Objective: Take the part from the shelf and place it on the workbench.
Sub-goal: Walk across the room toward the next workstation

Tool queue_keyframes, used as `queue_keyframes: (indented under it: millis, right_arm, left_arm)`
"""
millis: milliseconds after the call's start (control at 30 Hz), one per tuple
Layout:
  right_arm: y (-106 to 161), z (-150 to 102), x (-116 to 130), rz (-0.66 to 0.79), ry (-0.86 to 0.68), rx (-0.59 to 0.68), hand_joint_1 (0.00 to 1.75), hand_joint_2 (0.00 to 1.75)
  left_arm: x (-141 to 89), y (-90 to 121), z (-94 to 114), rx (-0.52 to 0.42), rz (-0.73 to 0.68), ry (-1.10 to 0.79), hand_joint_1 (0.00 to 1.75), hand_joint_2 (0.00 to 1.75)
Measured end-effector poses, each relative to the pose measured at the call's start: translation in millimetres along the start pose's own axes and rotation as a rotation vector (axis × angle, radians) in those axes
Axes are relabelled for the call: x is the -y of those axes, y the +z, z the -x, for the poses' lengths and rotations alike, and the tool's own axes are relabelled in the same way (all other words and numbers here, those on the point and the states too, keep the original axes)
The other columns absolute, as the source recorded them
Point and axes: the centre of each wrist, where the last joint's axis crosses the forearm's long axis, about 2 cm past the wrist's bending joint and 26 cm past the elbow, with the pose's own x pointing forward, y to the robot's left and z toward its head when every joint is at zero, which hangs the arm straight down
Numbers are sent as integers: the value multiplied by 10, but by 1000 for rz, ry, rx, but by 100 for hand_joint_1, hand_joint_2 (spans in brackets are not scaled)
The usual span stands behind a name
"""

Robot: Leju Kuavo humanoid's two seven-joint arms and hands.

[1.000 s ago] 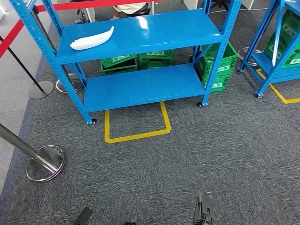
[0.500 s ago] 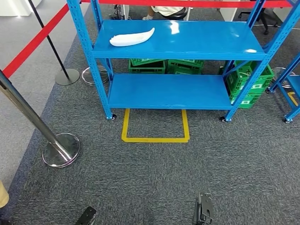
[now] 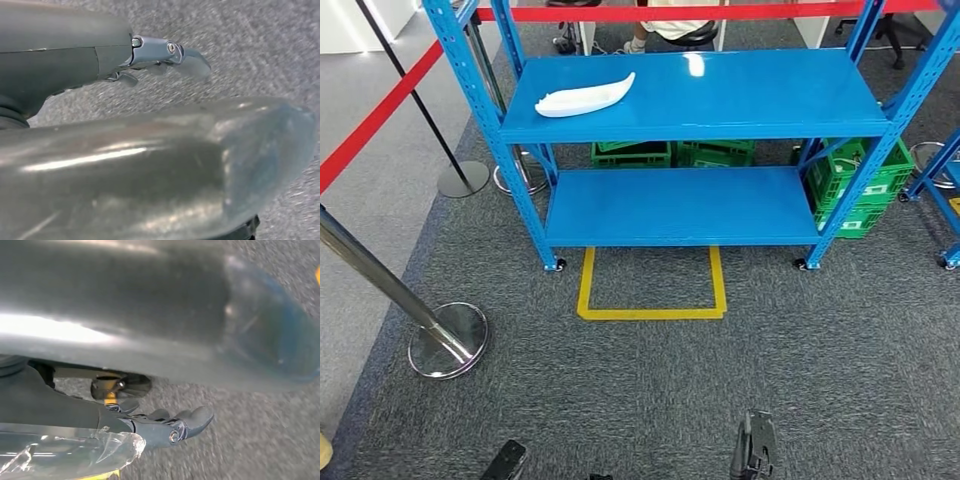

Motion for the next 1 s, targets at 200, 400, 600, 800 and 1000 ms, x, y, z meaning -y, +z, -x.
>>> queue_keyframes:
  millis: [200,400,600,800,1000]
  right_arm:
    - [-9,-11,3,-5,10,8,0,0]
    - [-25,-43,-4,-7,10,14,0,0]
    - [-11,16,12,-7,20,-3,0,0]
    - [-32,-32,-2,-13,25,5,0,0]
    - [-25,-21,-11,-18,31,4,0,0]
  left_arm:
    - [1,0,1,-4,1,0,0,0]
    - [-16,-7,-12,-1,-3,-2,0,0]
    - [-5,6,15,-7,-2,-1,0,0]
    - [-40,-13,-19,0,-10,-5,0,0]
    - [-26,-3,1,-5,-9,-4,0,0]
